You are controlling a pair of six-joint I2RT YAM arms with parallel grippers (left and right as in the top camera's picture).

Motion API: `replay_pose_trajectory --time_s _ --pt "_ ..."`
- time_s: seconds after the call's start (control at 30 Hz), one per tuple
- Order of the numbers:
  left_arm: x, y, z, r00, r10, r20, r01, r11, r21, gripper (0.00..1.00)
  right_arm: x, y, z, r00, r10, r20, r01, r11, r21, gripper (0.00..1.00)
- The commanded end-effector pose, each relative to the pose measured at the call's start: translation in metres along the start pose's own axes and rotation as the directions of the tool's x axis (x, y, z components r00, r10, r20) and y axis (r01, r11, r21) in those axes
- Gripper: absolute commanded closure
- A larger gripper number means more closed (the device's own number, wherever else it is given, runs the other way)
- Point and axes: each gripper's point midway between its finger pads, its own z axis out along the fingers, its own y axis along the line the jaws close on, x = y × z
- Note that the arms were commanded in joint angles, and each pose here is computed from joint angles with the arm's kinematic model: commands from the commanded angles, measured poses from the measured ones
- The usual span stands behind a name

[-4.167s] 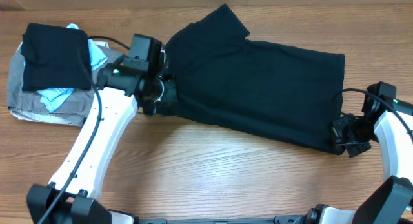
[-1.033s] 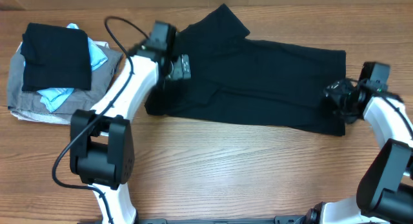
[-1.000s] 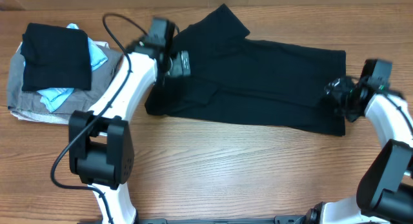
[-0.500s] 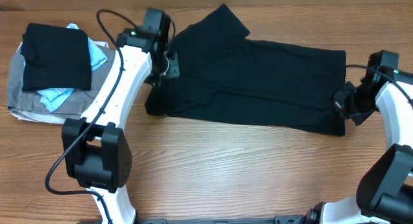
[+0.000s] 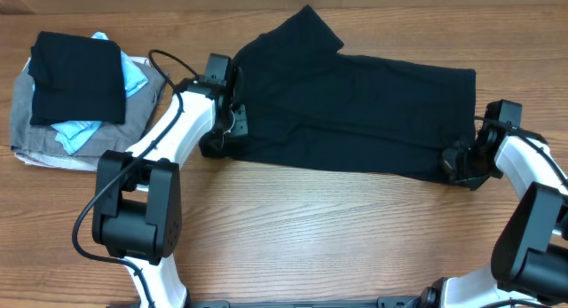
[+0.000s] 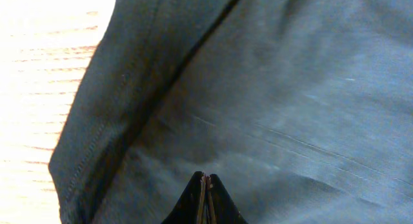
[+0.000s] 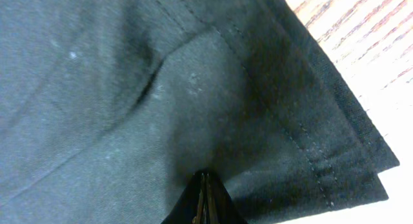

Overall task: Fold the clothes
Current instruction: 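Lay the folded hem down near the shoulders with both grippers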

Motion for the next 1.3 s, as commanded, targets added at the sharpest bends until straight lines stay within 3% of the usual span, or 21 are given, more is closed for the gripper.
replay_pose_trajectory --time_s 0.0,0.57,1.03,1.27 --pt "0.003 0.012 0.008 1.000 -0.011 0.012 0.012 0.998 -0.059 0.96 0.004 -0.001 0.004 1.000 -0.006 -0.011 0.006 1.000 0.000 0.96" --pt "0.002 0.025 0.020 0.998 -0.009 0.060 0.015 0.993 -0.117 0.96 0.012 -0.013 0.008 0.999 0.000 -0.041 0.002 0.998 0.057 0.92" --pt "0.058 0.047 0.013 0.985 -0.062 -0.159 0.028 0.977 -0.210 0.96 0.014 -0.051 0.013 0.999 0.022 -0.046 -0.011 0.971 0.240 0.82" --pt "0.079 0.053 0.007 0.967 -0.072 -0.246 0.012 0.972 -0.236 0.96 0.008 -0.080 0.006 0.994 0.110 -0.021 -0.098 0.945 0.311 0.82"
